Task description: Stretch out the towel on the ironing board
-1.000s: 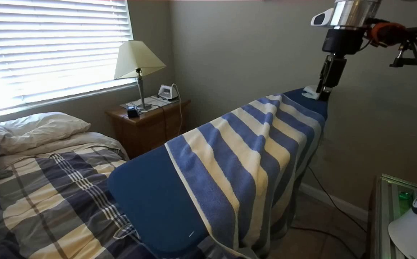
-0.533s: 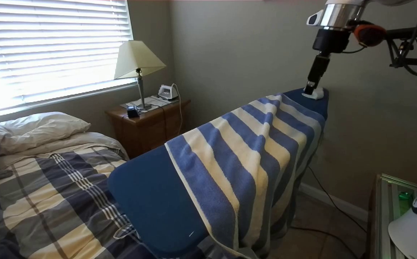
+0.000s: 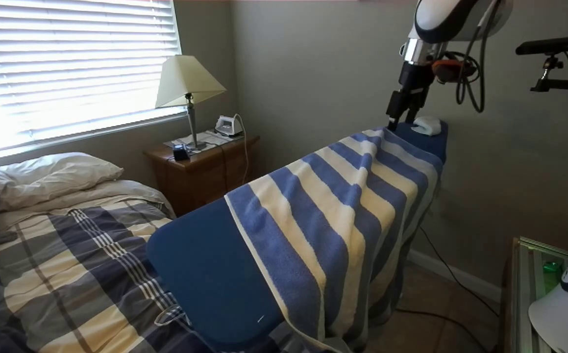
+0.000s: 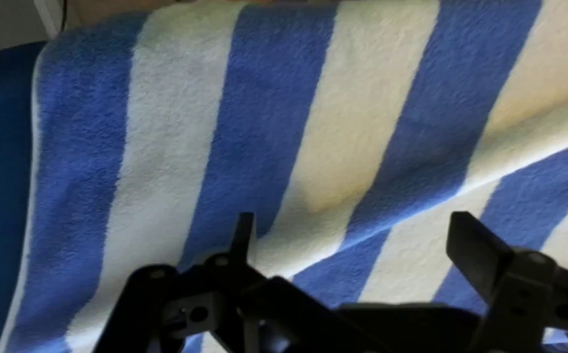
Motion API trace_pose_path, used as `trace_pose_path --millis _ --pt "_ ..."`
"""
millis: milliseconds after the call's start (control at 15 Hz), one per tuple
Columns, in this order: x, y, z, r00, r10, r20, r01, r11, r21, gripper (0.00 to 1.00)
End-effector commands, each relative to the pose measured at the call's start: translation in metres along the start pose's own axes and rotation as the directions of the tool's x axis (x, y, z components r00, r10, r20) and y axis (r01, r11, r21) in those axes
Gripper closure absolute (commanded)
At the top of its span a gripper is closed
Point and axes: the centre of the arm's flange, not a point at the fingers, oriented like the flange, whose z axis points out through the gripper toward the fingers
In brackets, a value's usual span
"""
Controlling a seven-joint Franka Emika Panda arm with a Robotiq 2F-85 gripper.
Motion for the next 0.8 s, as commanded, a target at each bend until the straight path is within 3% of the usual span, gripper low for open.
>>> trace_pose_path --millis 0,400,667,733 --pt "0.069 0.044 0.025 0.995 0.101 0.009 -0.101 0.994 -0.044 0.0" --pt "0.134 0.085 0.069 0.972 0.234 -0.009 -0.234 0.97 -0.068 0.0" --pt "0.163 0.112 0.098 0.96 0.27 -0.068 -0.277 0.952 -0.129 0.0" --pt "0.164 0.115 0.103 0.955 0.292 -0.052 -0.296 0.947 -0.126 0.0"
